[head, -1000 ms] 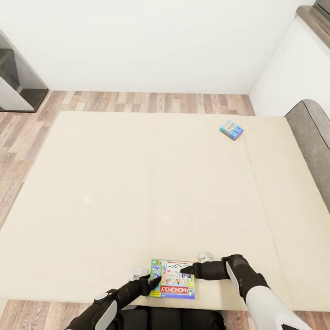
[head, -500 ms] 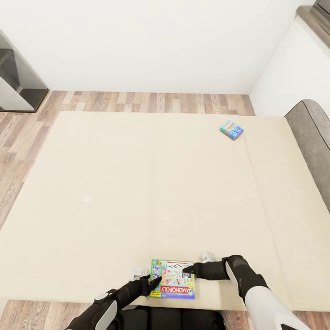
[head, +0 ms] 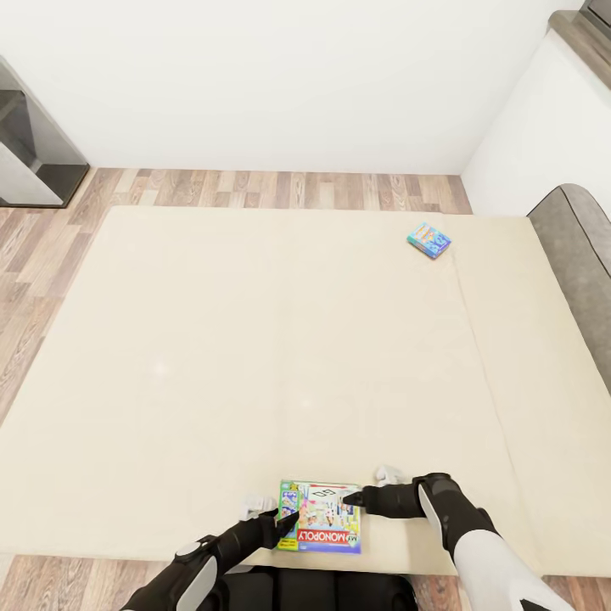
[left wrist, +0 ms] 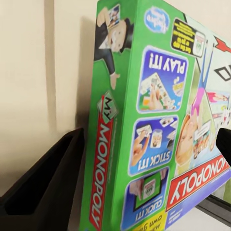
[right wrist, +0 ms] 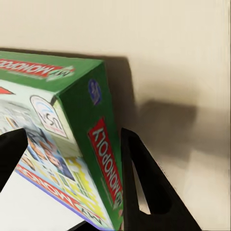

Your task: Put all the toys in the child's room - the three board games (two on the bed and one on the table), the two jigsaw puzzles on the table, and the tennis ball on the table - inside the toy box on the table in the child's room.

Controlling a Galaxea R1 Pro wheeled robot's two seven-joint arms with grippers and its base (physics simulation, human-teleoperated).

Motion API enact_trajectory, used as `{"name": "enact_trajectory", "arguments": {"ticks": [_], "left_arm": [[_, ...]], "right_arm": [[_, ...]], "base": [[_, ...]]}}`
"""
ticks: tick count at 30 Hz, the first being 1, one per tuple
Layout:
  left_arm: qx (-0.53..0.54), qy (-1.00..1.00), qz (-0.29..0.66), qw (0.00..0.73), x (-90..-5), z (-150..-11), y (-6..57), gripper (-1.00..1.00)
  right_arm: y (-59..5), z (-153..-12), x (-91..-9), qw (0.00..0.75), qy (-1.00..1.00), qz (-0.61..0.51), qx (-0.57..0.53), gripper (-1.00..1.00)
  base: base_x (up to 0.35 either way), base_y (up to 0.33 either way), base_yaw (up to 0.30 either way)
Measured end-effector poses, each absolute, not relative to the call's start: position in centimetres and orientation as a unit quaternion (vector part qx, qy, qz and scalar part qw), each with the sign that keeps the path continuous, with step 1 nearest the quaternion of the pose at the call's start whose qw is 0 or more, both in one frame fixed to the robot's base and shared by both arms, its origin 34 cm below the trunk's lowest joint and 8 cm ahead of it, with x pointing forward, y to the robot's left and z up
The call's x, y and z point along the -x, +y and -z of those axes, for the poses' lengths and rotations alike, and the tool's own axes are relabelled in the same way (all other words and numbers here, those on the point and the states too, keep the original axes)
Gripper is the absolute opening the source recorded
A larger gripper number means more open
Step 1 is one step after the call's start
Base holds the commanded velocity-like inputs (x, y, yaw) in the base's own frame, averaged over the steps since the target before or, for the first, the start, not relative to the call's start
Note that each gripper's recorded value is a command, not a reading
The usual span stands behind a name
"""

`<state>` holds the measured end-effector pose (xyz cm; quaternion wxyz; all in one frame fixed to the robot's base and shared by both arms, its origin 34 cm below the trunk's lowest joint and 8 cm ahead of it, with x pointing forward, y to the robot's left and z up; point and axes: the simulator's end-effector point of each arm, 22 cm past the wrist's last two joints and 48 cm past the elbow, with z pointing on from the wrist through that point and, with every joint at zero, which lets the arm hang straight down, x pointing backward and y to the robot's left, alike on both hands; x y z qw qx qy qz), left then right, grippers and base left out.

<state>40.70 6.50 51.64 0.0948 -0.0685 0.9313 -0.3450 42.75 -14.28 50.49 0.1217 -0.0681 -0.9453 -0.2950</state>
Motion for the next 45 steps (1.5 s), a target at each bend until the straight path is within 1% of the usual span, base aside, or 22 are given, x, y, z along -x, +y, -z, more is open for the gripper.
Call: {"name": "enact_trajectory", "arguments": {"ticks": [45], "left_arm": [[0.072, 0.931, 0.344, 0.095, -40.72, -51.59, 6.89, 1.0]], "right_arm": [[-14.1, -50.69, -42.83, 0.124, -0.942, 0.302, 0.08, -1.0]], "base": [[0.0, 0.0, 0.0]]}}
